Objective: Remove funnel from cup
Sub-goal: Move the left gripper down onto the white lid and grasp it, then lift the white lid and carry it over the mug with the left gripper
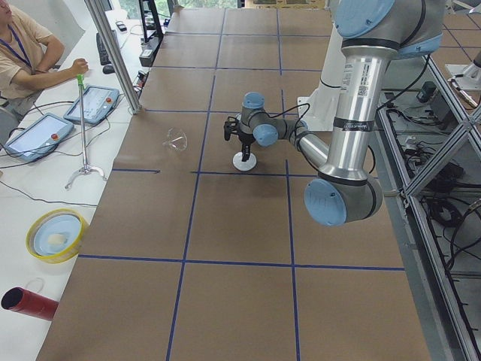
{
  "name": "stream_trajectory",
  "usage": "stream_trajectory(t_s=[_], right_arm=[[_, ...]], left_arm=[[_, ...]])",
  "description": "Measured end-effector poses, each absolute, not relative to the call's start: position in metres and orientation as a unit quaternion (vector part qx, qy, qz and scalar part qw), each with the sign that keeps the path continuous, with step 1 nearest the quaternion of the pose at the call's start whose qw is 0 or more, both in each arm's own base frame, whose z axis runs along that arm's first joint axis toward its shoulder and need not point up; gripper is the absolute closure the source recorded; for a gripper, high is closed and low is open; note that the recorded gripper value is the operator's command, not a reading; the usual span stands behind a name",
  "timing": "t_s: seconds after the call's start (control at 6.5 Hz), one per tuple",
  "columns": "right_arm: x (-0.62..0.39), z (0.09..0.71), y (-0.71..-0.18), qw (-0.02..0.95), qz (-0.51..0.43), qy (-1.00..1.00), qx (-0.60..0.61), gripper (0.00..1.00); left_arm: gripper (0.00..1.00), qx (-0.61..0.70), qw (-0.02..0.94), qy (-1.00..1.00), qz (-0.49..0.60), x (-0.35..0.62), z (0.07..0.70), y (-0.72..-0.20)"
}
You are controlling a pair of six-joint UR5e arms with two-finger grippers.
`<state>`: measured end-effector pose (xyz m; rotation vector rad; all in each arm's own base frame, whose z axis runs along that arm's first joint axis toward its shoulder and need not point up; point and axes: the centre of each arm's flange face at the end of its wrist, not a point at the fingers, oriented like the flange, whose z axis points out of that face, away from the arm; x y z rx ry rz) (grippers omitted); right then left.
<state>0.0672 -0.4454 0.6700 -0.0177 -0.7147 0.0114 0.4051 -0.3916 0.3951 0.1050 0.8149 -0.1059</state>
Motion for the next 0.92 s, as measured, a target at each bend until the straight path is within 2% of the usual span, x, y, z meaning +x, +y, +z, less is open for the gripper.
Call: stream_trajectory(t_s=[0.46,0.92], right_arm=[[0.067,0.670,-0.445,0.937,0.006,-0.350,-0.009,0.00],[0.067,0.670,-0.445,0.937,0.006,-0.350,-0.009,0.00]], left_arm=[[1.00,0.059,0.911,0.406,-0.051,0.394,0.380,-0.391],[1.00,0.071,0.906,0.413,-0.064,0.340,0.303,-0.381]])
